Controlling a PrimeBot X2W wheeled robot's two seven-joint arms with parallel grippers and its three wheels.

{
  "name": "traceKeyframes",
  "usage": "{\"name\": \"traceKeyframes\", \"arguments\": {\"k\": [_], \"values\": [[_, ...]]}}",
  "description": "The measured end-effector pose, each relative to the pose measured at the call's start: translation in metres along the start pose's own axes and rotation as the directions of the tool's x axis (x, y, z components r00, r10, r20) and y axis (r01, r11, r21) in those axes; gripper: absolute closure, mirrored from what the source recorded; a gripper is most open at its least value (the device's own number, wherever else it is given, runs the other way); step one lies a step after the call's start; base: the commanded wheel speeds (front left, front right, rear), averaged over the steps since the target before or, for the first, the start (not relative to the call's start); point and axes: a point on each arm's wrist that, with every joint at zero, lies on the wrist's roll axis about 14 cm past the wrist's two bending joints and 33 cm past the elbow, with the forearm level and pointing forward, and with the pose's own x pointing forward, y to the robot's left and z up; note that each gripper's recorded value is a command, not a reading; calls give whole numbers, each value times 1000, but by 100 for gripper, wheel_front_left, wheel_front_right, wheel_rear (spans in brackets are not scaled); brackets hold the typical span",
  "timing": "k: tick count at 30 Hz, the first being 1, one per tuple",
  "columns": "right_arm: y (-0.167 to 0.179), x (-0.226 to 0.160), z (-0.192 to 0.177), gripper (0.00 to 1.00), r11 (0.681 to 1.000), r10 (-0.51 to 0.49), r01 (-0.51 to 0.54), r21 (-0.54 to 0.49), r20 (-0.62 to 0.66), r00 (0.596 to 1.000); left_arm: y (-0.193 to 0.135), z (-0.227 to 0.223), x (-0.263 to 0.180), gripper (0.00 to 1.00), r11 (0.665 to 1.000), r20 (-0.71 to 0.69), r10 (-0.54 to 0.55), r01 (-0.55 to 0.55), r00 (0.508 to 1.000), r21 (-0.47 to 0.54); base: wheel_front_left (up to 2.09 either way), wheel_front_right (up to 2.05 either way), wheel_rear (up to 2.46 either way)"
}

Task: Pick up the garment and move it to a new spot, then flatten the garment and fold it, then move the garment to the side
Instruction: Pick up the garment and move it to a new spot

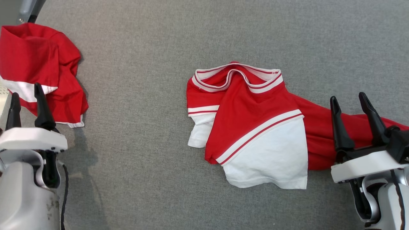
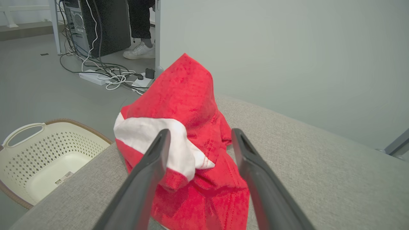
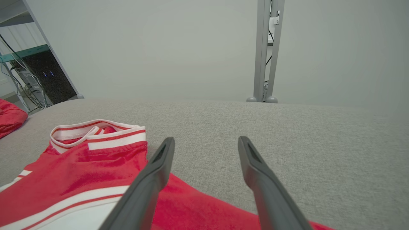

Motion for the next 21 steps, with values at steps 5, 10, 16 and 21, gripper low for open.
{"name": "traceKeyframes", "arguments": {"k": [5,10,16,21], "values": [[2,-13,12,0,1000,-17,17,8,29,999,-11,11,-31,0,997,63,-53,49,997,62,0,0,0],[1,-31,22,0,999,-37,37,-1,48,998,-33,21,-63,0,987,113,-136,124,984,103,0,0,0],[-2,-54,33,0,998,-64,65,-4,74,995,-72,13,-98,0,959,107,-270,257,957,120,0,0,0],[-11,-75,38,0,994,-106,107,-7,85,991,-106,14,-114,0,929,106,-362,349,926,122,0,0,0]]}}
